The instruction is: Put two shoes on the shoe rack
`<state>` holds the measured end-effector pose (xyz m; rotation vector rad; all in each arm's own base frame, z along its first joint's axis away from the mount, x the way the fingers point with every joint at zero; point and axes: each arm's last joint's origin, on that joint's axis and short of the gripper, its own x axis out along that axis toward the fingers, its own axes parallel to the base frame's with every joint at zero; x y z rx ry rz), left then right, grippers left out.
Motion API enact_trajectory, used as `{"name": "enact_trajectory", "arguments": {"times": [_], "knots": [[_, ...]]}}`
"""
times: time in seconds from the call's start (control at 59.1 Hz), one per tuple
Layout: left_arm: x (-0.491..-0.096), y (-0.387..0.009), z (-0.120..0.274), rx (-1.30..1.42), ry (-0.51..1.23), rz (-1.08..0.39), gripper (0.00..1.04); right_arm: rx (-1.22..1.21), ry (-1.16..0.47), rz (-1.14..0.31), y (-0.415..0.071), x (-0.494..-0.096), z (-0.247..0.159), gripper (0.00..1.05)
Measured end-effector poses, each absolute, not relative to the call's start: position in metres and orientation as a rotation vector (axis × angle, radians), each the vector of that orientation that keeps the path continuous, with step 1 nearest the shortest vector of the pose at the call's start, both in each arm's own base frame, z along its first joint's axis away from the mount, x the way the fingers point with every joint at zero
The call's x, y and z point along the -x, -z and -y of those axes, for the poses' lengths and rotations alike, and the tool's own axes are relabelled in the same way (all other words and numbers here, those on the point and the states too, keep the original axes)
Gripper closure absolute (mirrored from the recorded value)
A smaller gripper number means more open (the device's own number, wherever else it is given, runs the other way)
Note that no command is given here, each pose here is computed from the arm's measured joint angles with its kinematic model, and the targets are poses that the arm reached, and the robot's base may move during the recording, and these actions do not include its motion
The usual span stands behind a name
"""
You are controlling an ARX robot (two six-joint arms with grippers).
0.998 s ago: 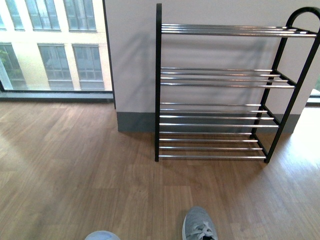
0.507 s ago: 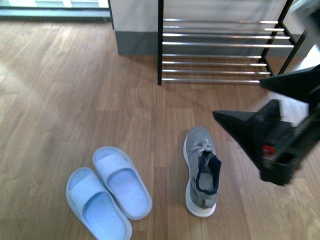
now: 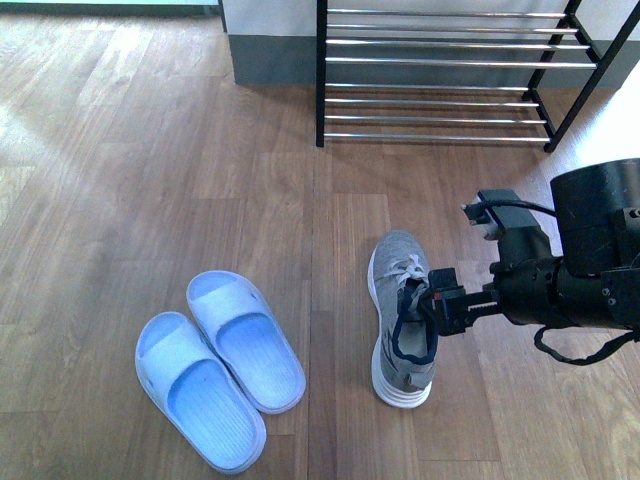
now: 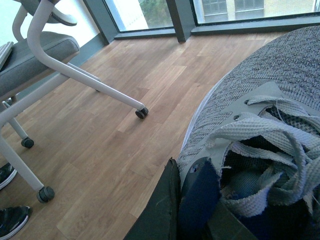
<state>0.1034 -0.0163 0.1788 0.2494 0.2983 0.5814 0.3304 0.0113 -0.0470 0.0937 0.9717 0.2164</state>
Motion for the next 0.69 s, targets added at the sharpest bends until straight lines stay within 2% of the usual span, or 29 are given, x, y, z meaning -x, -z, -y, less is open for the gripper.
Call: {"name": "enact_trajectory", "arguments": {"times": [0.693], "knots": [[-0.103,-0.179,0.016,-0.249,-0.581,-0.298,1.03,-0.117,-0.164,-1.015,0.118,-0.361,0.001,0.09]]}}
